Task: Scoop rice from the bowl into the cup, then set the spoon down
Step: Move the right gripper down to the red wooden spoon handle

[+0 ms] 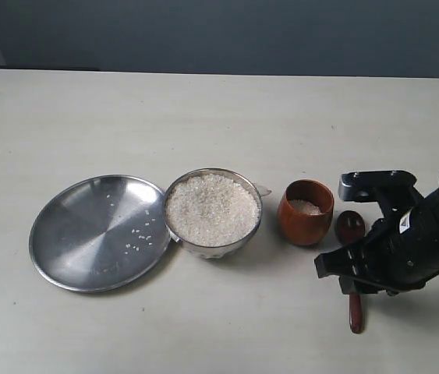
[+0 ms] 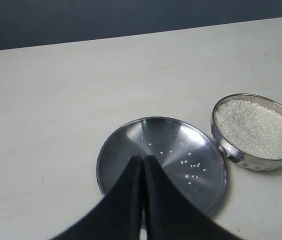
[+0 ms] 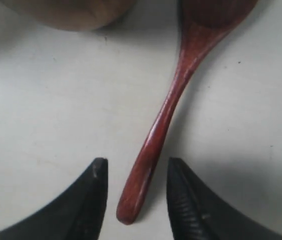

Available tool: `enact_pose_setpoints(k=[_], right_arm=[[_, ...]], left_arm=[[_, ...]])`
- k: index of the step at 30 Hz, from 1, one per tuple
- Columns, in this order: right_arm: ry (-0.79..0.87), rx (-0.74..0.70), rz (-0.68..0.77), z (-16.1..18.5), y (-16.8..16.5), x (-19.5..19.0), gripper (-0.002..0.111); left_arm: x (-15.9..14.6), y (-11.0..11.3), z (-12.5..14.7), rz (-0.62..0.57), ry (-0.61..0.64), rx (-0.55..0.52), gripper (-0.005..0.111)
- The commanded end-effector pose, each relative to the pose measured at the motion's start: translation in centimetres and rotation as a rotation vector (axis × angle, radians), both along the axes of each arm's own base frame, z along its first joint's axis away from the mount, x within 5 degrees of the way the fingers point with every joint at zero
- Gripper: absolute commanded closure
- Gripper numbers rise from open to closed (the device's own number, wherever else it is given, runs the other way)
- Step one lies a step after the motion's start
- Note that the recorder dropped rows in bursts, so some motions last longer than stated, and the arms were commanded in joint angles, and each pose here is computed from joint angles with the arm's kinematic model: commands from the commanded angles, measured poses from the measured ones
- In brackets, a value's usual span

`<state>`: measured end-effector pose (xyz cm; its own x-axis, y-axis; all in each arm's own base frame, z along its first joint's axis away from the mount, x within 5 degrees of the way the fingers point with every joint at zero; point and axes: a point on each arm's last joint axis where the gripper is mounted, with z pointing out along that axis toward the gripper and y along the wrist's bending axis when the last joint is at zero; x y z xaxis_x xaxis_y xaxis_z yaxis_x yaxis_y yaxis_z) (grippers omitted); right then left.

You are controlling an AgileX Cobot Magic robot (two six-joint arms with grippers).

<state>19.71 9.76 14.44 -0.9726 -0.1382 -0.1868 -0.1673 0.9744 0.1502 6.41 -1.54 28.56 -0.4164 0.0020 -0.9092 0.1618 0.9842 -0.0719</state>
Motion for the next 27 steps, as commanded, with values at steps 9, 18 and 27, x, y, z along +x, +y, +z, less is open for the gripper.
enact_pose_setpoints(k=[9, 18, 27], right_arm=[[0.056, -0.054, 0.015, -2.4, 0.1, 0.6, 0.07], [0.007, -0.296, 0.036, -2.7, -2.1, 1.1, 0.071], [0.038, -0.341, 0.022, -2.7, -2.5, 0.9, 0.071]], left_arm=[[0.1, 0.0, -0.2, -0.001, 0.005, 0.002, 0.106], [0.1, 0.0, -0.2, -0.002, 0.007, 0.0, 0.106], [0.1, 0.0, -0.2, -0.002, 0.007, 0.0, 0.106]])
